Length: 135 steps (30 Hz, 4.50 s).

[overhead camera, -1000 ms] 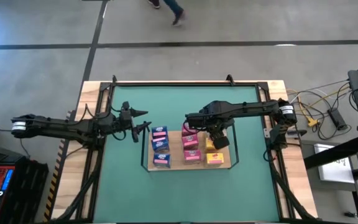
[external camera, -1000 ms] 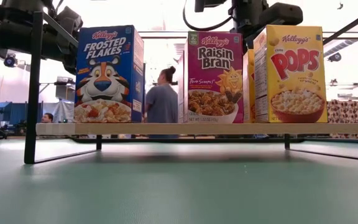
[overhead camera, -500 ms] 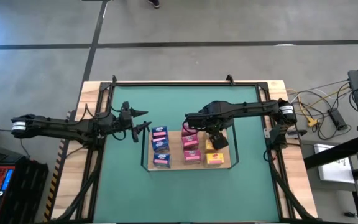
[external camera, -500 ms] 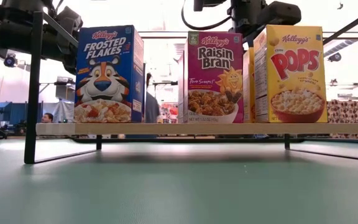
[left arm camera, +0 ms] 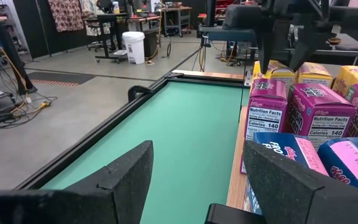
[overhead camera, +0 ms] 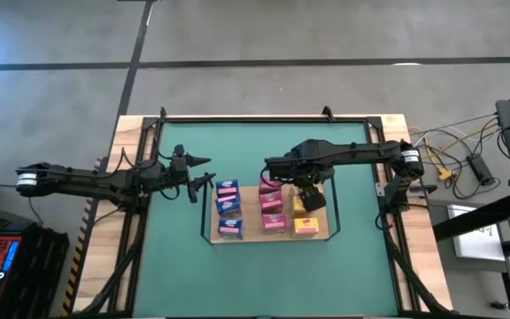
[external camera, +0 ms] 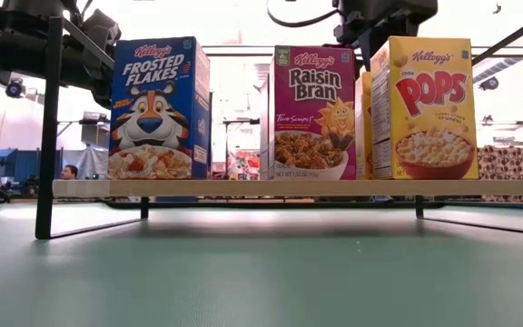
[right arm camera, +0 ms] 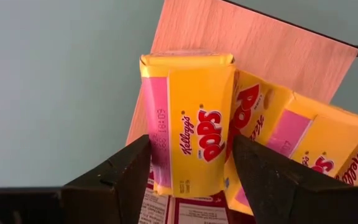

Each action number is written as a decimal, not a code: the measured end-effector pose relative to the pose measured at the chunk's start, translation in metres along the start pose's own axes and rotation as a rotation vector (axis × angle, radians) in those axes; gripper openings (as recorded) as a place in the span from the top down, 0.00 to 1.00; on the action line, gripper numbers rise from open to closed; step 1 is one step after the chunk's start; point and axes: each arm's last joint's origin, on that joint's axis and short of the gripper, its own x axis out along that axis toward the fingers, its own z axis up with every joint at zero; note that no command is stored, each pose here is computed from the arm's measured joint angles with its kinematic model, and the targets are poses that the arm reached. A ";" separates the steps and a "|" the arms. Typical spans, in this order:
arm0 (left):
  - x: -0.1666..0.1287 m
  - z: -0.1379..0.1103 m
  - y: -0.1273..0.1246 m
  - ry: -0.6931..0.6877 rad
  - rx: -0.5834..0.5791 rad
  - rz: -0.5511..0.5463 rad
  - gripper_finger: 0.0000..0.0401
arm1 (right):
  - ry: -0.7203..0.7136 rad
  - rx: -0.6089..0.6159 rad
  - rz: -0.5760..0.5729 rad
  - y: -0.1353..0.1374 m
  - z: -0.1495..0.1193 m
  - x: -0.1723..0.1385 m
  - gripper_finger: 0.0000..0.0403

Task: Stack cereal on shelf
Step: Put the yellow cereal box on the shelf aligned with the other yellow cereal box, then return to Home Position

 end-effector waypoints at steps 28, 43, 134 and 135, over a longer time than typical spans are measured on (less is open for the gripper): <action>0.000 0.000 0.000 0.000 0.000 0.001 0.42 | -0.042 -0.273 0.239 0.006 0.007 -0.040 0.47; 0.000 0.000 0.000 0.000 0.000 0.000 0.42 | -0.664 -1.299 0.841 0.033 -0.015 -0.083 0.47; 0.000 0.000 0.000 0.000 0.000 0.000 0.42 | -0.870 -1.196 1.611 -0.034 0.254 0.121 0.47; 0.000 0.000 0.000 0.000 0.000 0.000 0.42 | -0.873 -1.196 1.612 -0.035 0.255 0.121 0.47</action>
